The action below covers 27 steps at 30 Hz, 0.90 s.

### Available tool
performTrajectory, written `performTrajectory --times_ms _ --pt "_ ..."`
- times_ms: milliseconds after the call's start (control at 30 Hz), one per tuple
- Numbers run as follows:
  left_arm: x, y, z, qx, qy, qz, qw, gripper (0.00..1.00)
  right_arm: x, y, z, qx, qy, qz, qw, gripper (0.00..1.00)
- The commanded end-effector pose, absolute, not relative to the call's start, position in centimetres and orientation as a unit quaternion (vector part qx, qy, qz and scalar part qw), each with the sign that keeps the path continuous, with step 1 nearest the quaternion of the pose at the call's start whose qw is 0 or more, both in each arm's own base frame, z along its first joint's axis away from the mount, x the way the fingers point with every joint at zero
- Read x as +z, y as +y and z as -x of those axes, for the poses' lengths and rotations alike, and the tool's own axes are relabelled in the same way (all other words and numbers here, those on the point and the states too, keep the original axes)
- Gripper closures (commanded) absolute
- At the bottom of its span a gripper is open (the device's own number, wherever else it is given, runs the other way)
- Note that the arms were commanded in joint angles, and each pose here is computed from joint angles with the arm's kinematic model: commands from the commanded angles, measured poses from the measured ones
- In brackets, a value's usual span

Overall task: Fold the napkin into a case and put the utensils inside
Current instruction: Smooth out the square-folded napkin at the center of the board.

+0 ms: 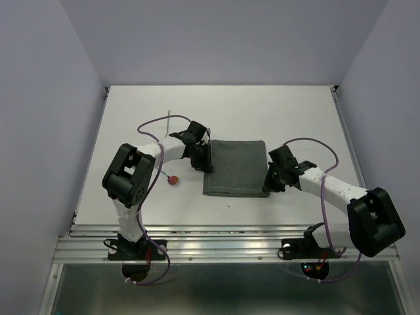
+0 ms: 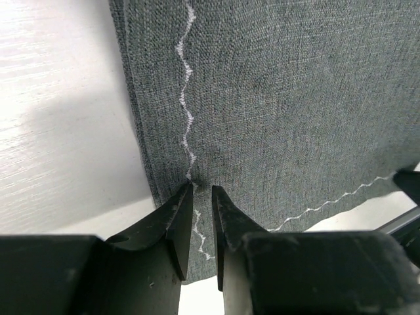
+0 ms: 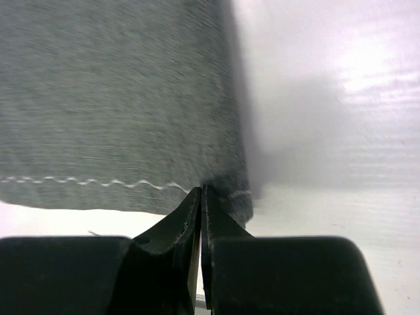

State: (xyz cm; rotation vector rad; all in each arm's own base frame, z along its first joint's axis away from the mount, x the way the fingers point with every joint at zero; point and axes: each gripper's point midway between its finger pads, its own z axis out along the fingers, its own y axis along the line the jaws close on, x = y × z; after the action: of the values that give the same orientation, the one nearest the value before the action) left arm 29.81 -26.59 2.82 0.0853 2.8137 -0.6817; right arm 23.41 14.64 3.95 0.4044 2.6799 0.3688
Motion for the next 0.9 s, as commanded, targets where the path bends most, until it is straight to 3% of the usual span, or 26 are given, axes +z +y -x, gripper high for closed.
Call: performTrajectory --times_ms 0,133,400,633,867 --pt "4.9 -26.9 -31.2 -0.228 0.961 -0.047 0.146 0.71 1.9 14.0 -22.7 0.111 0.964 -0.157 0.187 0.93" --pt "6.5 -27.7 -33.3 -0.229 0.958 -0.048 0.168 0.71 2.2 14.5 -23.0 0.120 0.965 -0.142 0.184 0.94" --pt "8.9 -29.0 -38.7 -0.229 0.950 -0.037 0.209 0.71 9.4 12.5 -29.6 0.092 0.936 -0.159 0.301 0.94" --pt "7.3 -29.4 -41.7 -0.225 0.952 -0.032 0.206 0.71 12.2 10.8 -38.1 0.106 0.920 -0.172 0.336 0.94" --pt "3.8 -27.1 -43.1 -0.201 0.962 -0.006 0.186 0.71 10.0 12.5 -43.5 0.125 0.929 -0.153 0.312 0.96"
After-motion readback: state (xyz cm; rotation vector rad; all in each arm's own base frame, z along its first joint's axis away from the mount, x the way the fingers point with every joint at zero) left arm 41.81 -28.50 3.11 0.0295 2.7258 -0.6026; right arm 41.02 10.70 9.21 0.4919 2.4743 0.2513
